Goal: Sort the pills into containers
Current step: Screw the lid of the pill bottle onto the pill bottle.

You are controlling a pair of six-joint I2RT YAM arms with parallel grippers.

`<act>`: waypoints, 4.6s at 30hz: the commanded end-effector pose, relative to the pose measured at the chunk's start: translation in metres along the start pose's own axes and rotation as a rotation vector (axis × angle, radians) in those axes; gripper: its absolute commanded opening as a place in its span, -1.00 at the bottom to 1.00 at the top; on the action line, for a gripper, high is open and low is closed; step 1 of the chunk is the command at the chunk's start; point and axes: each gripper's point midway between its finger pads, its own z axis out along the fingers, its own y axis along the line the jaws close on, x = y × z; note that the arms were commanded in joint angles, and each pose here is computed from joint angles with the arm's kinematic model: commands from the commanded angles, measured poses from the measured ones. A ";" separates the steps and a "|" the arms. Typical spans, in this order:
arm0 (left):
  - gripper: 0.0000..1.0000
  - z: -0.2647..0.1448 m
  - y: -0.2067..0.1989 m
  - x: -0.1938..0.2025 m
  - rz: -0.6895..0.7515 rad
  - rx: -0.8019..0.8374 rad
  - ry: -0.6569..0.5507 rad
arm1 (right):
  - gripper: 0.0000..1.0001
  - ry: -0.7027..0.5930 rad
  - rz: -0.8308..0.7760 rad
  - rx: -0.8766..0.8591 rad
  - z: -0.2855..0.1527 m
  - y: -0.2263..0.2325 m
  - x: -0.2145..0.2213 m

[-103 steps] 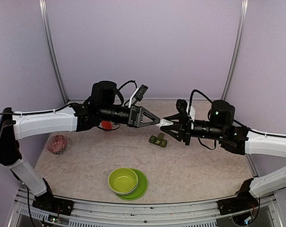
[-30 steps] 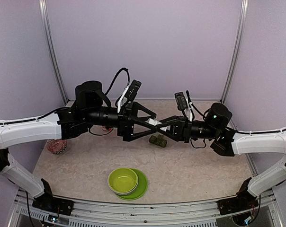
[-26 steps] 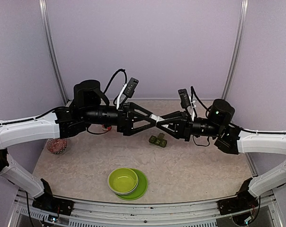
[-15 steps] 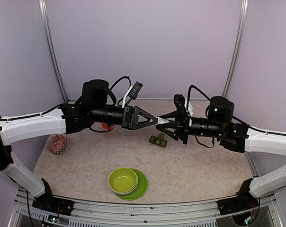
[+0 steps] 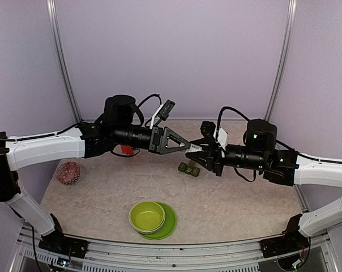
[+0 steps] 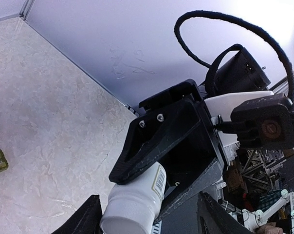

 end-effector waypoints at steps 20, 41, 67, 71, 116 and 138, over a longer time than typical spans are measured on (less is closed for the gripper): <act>-0.55 -0.001 -0.006 -0.005 0.037 0.058 0.005 | -0.78 -0.041 -0.006 -0.003 -0.006 0.002 -0.010; -1.00 0.001 -0.092 0.059 0.688 0.397 0.119 | -0.82 -0.163 0.645 -0.322 0.000 0.024 -0.036; -1.00 -0.001 -0.095 0.061 0.795 0.336 0.064 | -0.66 -0.150 0.775 -0.353 0.002 0.016 -0.028; -0.42 -0.002 -0.090 0.053 0.750 0.311 0.037 | -0.67 -0.152 0.763 -0.348 0.002 0.015 -0.028; -0.31 -0.003 0.002 0.002 0.021 0.132 0.021 | -0.71 0.043 0.021 -0.003 0.005 0.004 0.006; 0.98 -0.019 -0.019 -0.018 0.179 0.128 -0.133 | -0.72 -0.056 0.289 0.031 0.002 -0.006 -0.018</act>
